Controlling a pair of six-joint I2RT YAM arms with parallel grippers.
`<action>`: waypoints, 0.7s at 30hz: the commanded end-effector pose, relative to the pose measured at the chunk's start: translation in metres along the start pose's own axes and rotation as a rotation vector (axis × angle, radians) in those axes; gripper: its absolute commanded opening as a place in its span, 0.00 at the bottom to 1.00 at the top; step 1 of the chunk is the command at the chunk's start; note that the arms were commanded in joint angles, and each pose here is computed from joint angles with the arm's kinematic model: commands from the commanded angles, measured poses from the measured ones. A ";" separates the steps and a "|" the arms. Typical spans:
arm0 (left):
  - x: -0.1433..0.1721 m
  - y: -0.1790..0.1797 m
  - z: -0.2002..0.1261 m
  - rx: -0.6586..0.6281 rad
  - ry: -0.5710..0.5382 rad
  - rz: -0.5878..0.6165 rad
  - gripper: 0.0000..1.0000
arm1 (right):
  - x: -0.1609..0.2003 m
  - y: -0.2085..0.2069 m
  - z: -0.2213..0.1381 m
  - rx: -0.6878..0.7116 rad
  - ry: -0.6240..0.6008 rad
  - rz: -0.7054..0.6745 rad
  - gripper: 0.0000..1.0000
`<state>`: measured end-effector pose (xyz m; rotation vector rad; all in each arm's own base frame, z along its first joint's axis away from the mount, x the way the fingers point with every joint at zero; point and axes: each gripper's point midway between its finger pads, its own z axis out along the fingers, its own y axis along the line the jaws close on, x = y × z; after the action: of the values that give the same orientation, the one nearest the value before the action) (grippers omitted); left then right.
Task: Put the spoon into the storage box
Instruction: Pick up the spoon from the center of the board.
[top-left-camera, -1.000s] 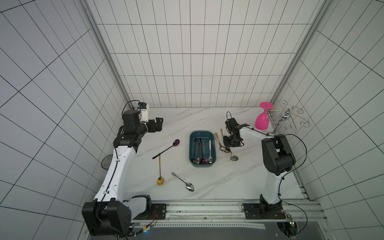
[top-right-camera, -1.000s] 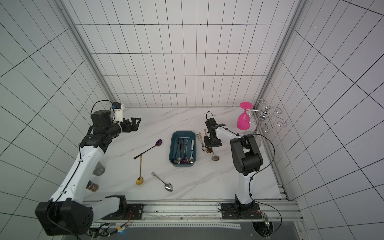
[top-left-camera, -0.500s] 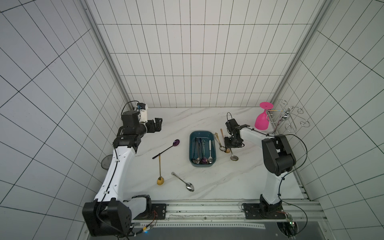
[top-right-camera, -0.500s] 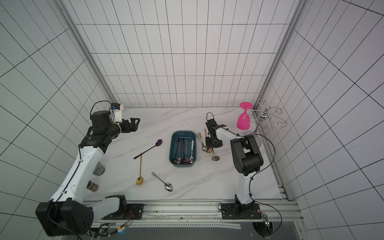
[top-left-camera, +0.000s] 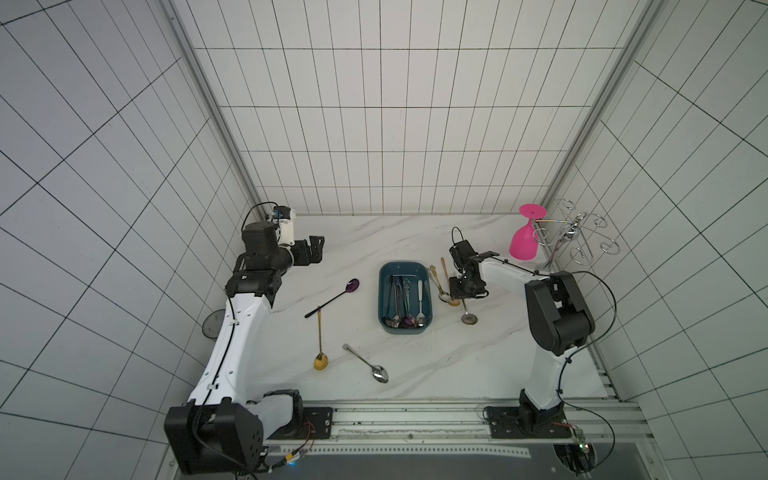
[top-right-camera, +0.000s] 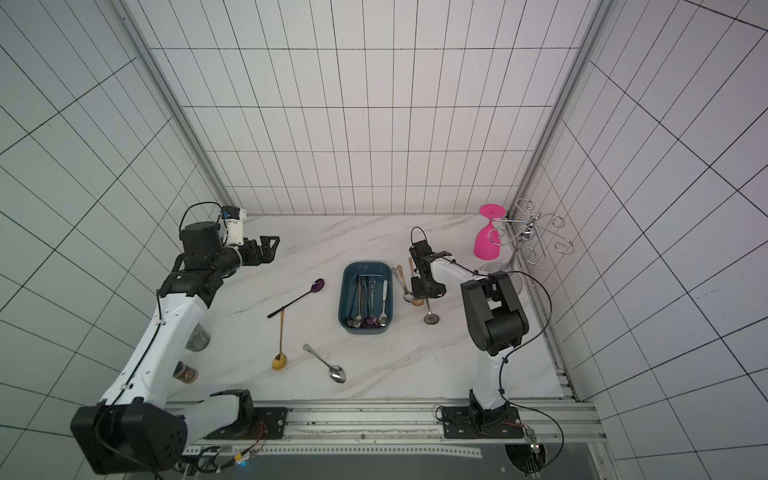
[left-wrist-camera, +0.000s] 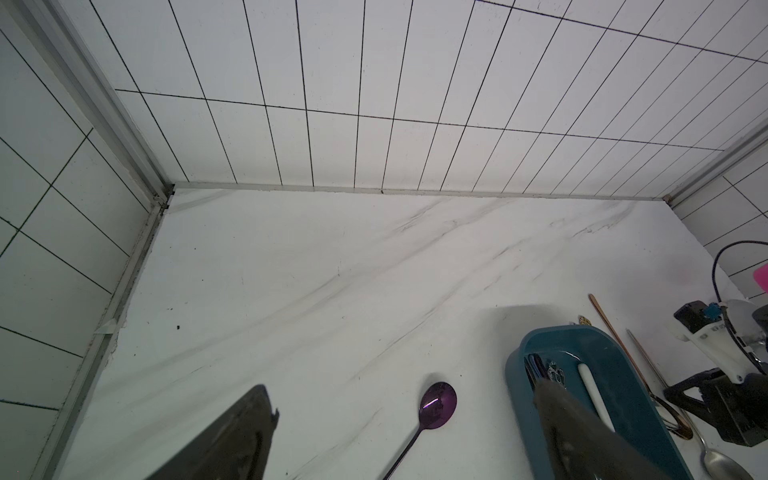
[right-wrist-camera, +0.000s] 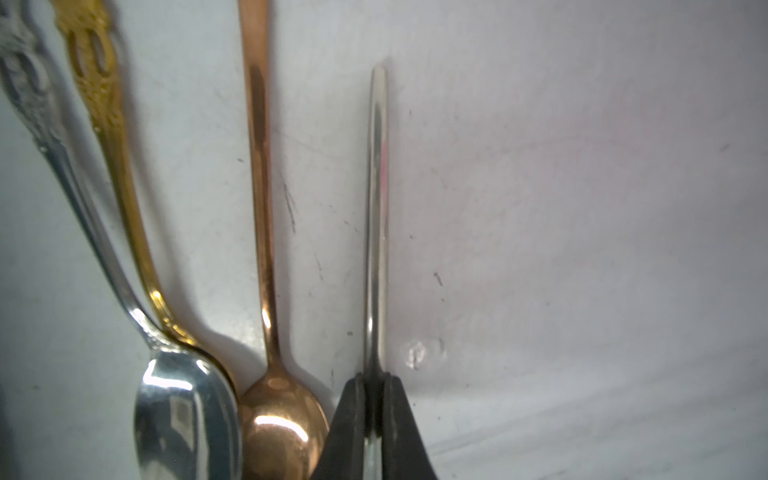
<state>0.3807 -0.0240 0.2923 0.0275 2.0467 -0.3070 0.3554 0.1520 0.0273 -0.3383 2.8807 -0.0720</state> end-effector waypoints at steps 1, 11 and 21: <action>-0.005 0.000 -0.005 -0.001 -0.031 -0.001 0.99 | 0.004 -0.007 -0.030 0.028 -0.013 -0.015 0.04; -0.003 0.003 -0.005 -0.005 -0.028 -0.001 0.99 | -0.012 0.024 -0.089 -0.090 -0.090 0.042 0.05; -0.005 0.003 -0.006 -0.009 -0.033 -0.001 0.99 | -0.049 0.111 -0.121 -0.247 -0.199 0.060 0.05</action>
<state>0.3794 -0.0206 0.2899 0.0186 2.0459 -0.3010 0.3443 0.2458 0.1400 -0.3341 2.7133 0.2231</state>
